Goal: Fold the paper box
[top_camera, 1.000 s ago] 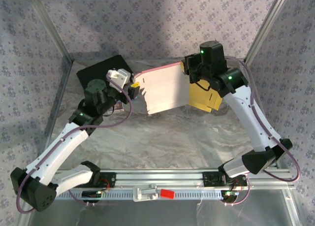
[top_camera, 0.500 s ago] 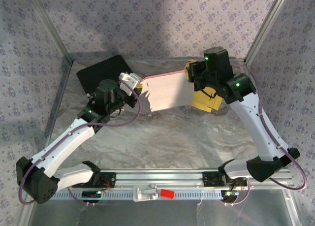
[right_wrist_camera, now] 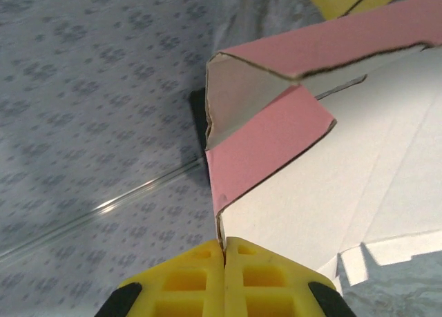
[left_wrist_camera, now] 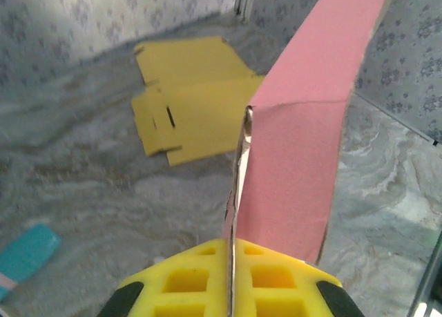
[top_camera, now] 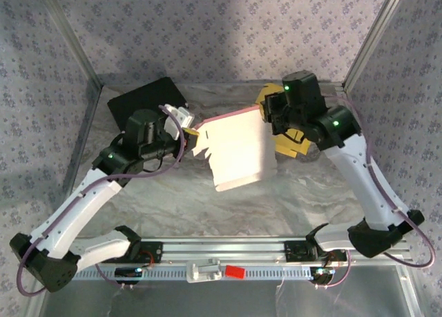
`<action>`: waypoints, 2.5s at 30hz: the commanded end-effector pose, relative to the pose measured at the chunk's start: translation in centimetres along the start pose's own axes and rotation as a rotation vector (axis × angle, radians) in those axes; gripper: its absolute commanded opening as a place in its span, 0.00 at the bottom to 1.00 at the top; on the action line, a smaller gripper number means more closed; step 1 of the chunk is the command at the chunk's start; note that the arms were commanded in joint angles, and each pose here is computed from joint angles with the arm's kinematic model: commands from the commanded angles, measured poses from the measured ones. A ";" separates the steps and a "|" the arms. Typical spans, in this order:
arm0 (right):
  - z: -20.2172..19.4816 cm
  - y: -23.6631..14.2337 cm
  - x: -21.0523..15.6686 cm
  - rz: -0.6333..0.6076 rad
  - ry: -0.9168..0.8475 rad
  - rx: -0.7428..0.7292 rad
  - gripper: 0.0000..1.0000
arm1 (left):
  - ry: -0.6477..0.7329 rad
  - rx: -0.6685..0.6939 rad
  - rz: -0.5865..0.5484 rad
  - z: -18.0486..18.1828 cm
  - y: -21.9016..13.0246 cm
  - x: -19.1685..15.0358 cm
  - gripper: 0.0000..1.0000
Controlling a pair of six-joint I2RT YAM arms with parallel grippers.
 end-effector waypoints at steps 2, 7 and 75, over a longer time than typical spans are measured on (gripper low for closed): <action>-1.8 7.0 0.5 0.031 0.014 -0.079 0.00 | -0.142 0.049 0.052 3.6 2.1 -1.8 0.00; -2.7 12.2 0.4 0.129 -0.067 -0.092 0.00 | -0.110 0.151 0.078 6.9 4.4 -3.6 0.00; -7.1 17.9 -4.2 0.154 -0.038 -0.042 0.00 | -1.097 0.267 0.136 6.2 5.8 -0.6 0.48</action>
Point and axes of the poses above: each hand's point on the last joint's axis, 136 mm out from that joint toward the fingers, its own y axis out along the fingers, its own z axis along the line the jaws close on, x = y × z, the point moved 1 cm from there along -y, back along the fingers, and after that the axes turned 10 degrees about -y, right-handed, at the moved point
